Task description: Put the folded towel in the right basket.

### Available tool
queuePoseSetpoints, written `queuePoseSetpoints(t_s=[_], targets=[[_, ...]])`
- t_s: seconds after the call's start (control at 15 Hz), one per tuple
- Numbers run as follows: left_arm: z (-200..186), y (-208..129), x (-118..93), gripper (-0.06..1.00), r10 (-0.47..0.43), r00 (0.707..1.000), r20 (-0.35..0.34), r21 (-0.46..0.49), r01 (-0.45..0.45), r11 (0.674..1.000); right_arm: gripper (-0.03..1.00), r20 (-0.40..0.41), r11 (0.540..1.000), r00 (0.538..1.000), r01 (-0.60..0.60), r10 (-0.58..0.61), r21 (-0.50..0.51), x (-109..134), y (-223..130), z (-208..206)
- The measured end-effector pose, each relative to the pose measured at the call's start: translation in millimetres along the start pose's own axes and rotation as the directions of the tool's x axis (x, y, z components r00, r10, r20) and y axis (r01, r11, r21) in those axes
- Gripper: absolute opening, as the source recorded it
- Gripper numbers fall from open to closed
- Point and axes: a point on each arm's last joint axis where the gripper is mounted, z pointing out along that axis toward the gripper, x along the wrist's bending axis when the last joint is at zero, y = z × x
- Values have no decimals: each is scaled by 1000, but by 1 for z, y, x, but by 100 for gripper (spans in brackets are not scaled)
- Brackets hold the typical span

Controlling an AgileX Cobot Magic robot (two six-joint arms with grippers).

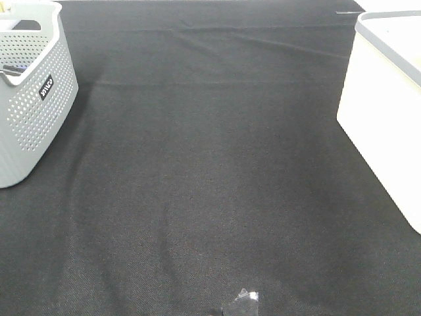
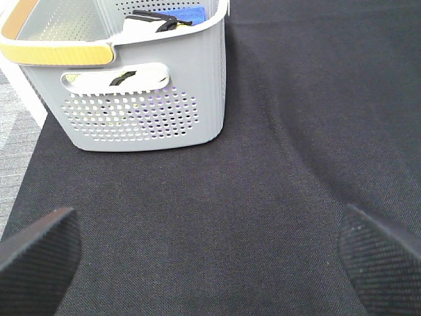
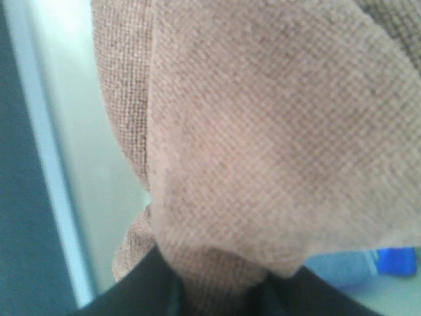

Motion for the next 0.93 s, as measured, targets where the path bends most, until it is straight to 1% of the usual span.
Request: queuePoseSetpoints(t_s=[0.13,0.2,0.27,0.33,0.4,0.47,0.53,0.8,0.93], targets=[[0,0,0,99,0,1000,0,0,0,1000,20,4,999,1000,-8,8,40,-3,1,17],[0,0,0,99,0,1000,0,0,0,1000,29,5,999,1000,-14,14,41,-3,1,19],[0,0,0,99,0,1000,0,0,0,1000,62,15,999,1000,-10,10,37,-4,2,18],[0,0,0,99,0,1000,0,0,0,1000,82,26,999,1000,-2,1,38,-5,2,18],[0,0,0,99,0,1000,0,0,0,1000,90,32,999,999,4,-5,40,-5,1,18],[0,0,0,99,0,1000,0,0,0,1000,94,33,999,999,7,-8,45,-5,1,18],[0,0,0,99,0,1000,0,0,0,1000,95,33,999,999,9,-10,47,-5,1,18],[0,0,0,99,0,1000,0,0,0,1000,96,38,999,999,17,-18,46,-6,1,17],[0,0,0,99,0,1000,0,0,0,1000,96,44,1000,999,11,-12,11,-4,-1,3]])
